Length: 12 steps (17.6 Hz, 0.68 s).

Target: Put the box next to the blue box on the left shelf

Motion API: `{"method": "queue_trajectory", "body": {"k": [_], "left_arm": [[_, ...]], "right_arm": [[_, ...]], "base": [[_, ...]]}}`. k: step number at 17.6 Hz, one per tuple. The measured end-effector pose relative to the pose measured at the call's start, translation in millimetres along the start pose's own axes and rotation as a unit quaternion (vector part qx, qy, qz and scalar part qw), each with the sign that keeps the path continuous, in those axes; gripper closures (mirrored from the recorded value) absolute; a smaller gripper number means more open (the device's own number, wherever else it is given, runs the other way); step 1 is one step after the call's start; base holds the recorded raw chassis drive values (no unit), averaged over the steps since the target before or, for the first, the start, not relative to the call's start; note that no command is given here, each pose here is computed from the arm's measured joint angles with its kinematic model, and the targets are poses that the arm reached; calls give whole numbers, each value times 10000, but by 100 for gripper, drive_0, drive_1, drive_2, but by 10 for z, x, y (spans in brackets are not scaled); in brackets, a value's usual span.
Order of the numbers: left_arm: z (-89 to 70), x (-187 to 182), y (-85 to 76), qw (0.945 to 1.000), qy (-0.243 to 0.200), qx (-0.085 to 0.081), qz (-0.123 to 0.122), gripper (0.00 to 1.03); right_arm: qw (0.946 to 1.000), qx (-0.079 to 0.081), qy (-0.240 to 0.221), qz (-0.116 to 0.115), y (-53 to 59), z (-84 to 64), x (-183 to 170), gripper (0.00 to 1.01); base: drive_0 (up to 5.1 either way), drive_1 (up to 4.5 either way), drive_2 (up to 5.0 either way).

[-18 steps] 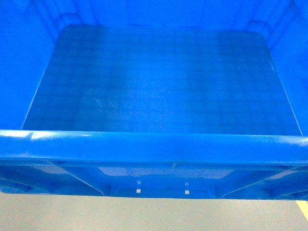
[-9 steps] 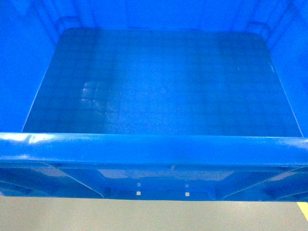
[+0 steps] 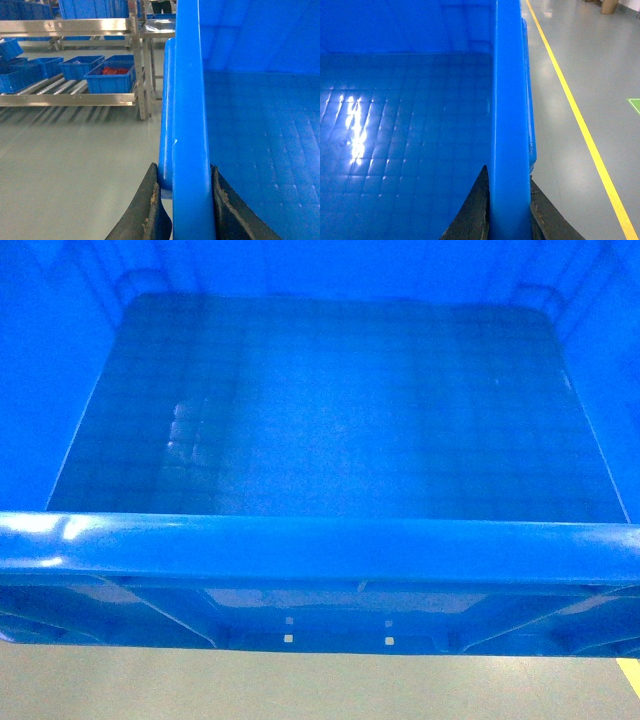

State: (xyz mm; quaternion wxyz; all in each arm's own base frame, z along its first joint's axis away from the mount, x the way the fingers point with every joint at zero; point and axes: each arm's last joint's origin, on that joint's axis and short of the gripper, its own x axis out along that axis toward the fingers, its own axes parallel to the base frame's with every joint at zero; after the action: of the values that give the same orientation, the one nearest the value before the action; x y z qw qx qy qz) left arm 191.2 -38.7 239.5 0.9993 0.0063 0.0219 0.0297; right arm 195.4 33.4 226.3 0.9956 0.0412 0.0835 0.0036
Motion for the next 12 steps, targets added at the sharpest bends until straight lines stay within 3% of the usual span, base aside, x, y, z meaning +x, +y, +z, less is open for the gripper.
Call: {"method": "queue_trajectory", "body": {"k": [12], "left_arm": [[-4, 0, 0, 10000, 20, 8, 0, 85]], "right_arm": [[10000, -6, 31, -6, -1, -7, 2, 92]], "base": [[7, 427, -412]]}}
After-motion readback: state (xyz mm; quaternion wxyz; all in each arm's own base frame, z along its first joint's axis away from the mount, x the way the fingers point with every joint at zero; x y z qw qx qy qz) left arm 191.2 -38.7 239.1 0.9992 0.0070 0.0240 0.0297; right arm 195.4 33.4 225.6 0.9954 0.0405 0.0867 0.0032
